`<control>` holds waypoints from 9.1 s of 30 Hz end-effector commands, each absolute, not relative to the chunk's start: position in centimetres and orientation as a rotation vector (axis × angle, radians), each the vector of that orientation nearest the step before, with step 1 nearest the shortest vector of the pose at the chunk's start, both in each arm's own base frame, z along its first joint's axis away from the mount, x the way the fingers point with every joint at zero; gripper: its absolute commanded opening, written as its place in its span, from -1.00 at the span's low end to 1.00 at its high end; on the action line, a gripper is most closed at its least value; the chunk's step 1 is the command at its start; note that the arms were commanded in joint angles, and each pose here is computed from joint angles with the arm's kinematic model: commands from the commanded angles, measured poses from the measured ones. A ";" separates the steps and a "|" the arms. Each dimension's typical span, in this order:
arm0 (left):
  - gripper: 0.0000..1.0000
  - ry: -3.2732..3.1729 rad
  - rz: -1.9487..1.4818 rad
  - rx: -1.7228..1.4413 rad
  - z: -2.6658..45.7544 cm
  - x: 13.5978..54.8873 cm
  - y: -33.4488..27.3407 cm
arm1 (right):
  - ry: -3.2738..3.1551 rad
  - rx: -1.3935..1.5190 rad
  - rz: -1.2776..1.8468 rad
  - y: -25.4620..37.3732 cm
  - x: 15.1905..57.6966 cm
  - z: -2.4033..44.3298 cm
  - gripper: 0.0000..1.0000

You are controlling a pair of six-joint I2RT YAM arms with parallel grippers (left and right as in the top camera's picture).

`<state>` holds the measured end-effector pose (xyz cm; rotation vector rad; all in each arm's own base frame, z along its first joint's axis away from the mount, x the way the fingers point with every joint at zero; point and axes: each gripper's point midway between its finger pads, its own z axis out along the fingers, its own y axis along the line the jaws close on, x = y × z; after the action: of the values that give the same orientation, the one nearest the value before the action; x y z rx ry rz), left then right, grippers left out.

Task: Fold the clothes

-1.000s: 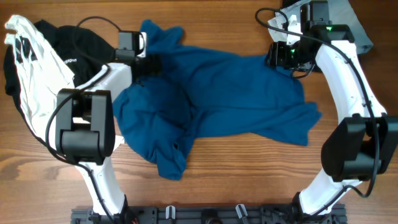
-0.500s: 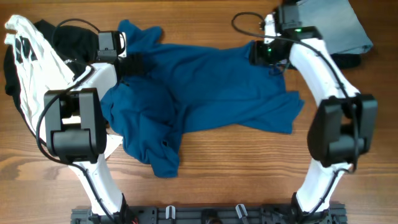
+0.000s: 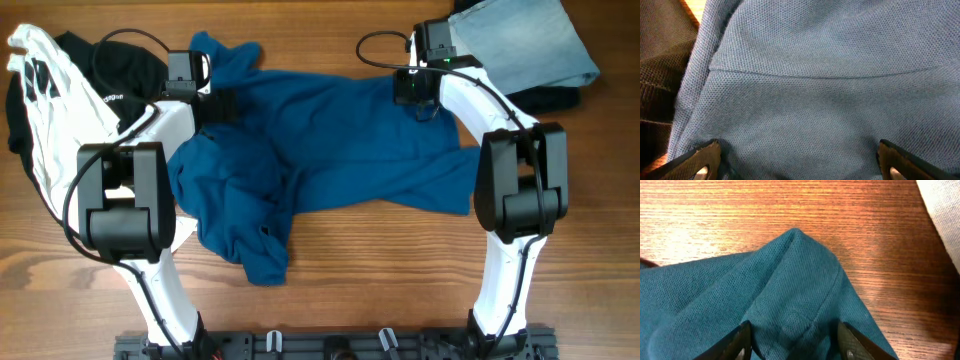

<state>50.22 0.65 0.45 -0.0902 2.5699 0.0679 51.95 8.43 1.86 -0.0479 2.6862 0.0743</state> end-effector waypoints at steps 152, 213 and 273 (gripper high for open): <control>0.30 3.161 -0.102 0.266 -1.7 17.1 -19.0 | 2.855 0.553 0.146 1.7 29.8 17.9 0.99; -0.92 2.646 -0.165 -0.526 20.4 26.2 -3.1 | 2.856 0.738 -0.076 -5.6 41.2 -1.3 -0.91; -0.92 2.689 0.254 -0.700 11.0 35.9 4.9 | 2.890 0.358 0.331 -3.5 38.5 7.4 -0.91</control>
<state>34.21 4.36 10.54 -0.7646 2.7291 0.2468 37.88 -3.70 9.01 0.3584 2.8710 0.2966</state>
